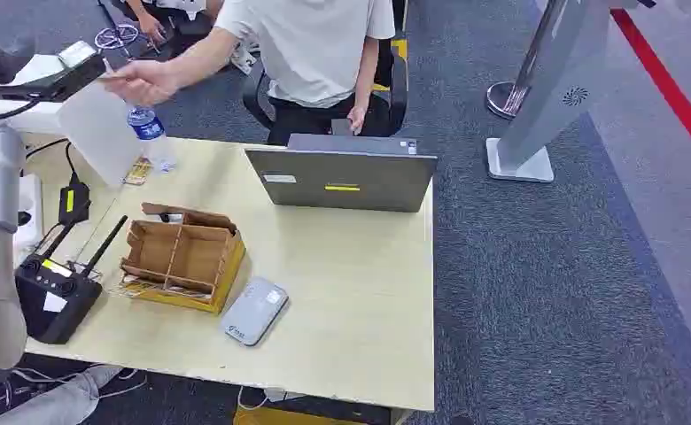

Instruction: Pass the card to the sensor for recognition and then transmit it.

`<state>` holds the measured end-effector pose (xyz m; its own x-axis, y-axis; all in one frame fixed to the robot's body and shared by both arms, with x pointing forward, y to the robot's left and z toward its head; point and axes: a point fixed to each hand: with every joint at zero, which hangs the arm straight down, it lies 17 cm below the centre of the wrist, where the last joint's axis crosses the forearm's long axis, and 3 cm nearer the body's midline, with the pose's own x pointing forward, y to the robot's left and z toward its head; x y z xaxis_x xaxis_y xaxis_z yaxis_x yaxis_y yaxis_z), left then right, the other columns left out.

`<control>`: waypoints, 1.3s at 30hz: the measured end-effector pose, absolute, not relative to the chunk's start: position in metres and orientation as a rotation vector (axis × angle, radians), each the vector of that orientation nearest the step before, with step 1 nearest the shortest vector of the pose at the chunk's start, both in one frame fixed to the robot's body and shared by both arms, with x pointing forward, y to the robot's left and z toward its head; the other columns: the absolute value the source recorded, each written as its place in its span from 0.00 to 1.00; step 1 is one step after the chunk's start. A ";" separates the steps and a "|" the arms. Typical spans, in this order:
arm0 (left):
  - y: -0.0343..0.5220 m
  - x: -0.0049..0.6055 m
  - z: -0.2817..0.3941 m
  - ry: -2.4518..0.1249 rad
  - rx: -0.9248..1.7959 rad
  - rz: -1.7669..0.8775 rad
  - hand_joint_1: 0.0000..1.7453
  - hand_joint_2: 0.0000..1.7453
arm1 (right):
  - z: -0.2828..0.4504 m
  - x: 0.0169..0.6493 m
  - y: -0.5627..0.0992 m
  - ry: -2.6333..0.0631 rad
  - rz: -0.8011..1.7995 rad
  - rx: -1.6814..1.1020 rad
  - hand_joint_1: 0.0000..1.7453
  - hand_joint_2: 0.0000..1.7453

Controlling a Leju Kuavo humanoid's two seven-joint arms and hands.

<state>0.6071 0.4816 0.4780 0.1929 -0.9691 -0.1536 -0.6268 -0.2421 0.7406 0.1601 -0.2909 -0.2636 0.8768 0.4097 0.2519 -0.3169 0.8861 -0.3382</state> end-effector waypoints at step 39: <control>0.381 0.615 0.420 -1.630 1.666 -0.992 1.00 1.00 | -0.270 0.132 -0.293 -0.291 0.300 -0.282 0.00 1.00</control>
<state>0.6153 0.3814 0.4195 -0.0332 -0.9943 -0.1013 -0.5467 -0.0668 0.8346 0.1320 -0.2935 -0.2700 0.9145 0.3274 0.2376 -0.2470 0.9171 -0.3129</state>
